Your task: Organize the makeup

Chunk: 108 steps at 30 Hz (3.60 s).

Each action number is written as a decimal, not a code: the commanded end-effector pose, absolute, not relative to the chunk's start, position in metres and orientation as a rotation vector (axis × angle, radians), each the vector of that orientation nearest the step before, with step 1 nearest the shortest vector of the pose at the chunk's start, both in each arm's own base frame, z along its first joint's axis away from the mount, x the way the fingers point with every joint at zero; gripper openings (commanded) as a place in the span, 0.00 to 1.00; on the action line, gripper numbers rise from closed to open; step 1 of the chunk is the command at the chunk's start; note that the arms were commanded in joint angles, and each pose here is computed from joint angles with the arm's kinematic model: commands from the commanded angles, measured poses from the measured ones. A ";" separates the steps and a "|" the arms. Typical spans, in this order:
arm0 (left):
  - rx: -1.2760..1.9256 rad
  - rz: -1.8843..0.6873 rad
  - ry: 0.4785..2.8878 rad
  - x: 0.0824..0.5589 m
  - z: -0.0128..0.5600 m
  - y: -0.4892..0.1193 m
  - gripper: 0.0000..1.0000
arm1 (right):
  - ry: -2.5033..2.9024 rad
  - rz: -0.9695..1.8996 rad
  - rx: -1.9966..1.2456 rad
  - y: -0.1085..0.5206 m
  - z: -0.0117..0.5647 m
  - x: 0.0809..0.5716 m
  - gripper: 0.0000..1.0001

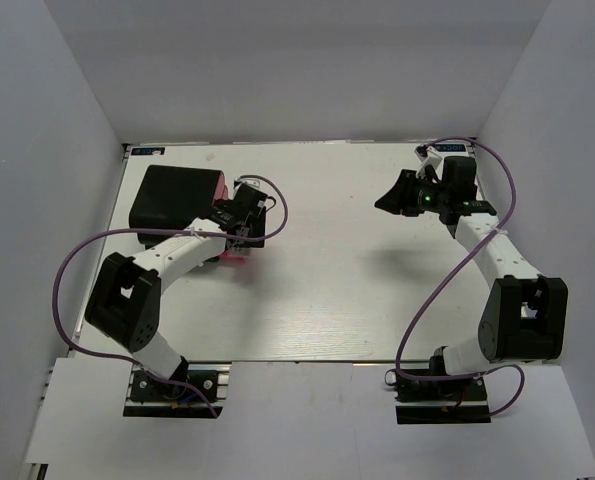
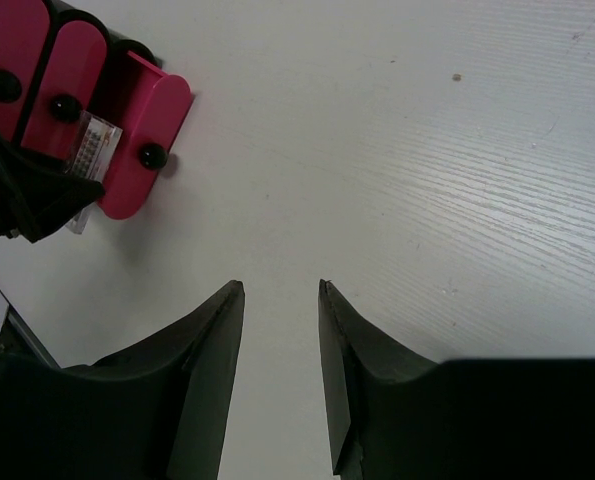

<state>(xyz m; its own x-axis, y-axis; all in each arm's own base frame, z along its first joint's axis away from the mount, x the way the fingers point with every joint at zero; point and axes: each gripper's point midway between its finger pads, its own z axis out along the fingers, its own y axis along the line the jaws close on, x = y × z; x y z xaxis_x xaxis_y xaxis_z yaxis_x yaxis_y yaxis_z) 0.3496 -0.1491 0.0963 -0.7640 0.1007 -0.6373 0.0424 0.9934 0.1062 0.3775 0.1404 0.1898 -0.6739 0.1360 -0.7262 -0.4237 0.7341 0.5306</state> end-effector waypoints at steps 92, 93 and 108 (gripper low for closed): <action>-0.580 0.456 1.683 0.239 0.273 0.038 0.94 | 2.317 0.819 -0.624 0.431 0.073 0.431 0.00; -0.575 0.422 1.690 0.238 0.271 0.035 0.94 | 2.315 0.837 -0.628 0.434 0.073 0.432 0.00; -0.439 0.293 1.758 0.250 0.257 0.010 0.95 | 2.257 1.010 -0.667 0.481 0.067 0.426 0.00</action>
